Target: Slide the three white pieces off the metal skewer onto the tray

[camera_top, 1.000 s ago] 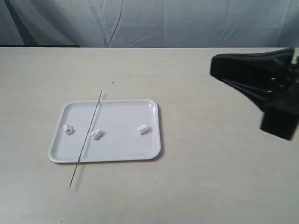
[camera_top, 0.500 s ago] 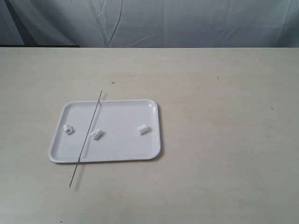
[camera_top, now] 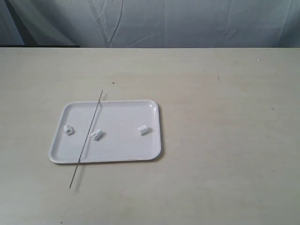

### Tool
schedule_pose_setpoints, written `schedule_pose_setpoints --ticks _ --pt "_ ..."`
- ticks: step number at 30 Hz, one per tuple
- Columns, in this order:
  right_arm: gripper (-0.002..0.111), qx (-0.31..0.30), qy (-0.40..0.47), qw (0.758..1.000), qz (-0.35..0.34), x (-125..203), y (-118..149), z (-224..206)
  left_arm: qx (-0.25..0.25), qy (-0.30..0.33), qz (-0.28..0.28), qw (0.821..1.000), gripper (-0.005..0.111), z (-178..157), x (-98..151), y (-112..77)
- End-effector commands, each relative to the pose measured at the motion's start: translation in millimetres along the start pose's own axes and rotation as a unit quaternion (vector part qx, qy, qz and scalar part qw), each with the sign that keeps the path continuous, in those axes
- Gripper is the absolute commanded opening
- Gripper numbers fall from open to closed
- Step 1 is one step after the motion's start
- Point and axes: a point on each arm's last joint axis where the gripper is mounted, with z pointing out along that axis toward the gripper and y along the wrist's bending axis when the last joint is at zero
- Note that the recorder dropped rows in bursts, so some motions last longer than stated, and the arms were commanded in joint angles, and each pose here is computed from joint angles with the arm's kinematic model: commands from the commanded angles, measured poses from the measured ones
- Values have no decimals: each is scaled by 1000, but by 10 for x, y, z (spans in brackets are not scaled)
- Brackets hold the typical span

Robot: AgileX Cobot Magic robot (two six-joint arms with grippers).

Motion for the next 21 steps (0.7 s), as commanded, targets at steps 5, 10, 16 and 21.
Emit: schedule_pose_setpoints --ticks 5,10,16,21 --pt "-1 33 1 999 -3 50 -52 -23 -24 -21 14 999 0 -34 -28 16" --pt "-1 71 66 995 4 452 -49 -23 -39 -8 67 997 0 -35 -8 43" --pt "-1 146 123 981 -22 811 -155 -85 -48 89 64 993 0 -19 252 88" --pt "-1 161 163 972 -52 1062 -183 -148 -44 62 50 996 0 85 586 148"
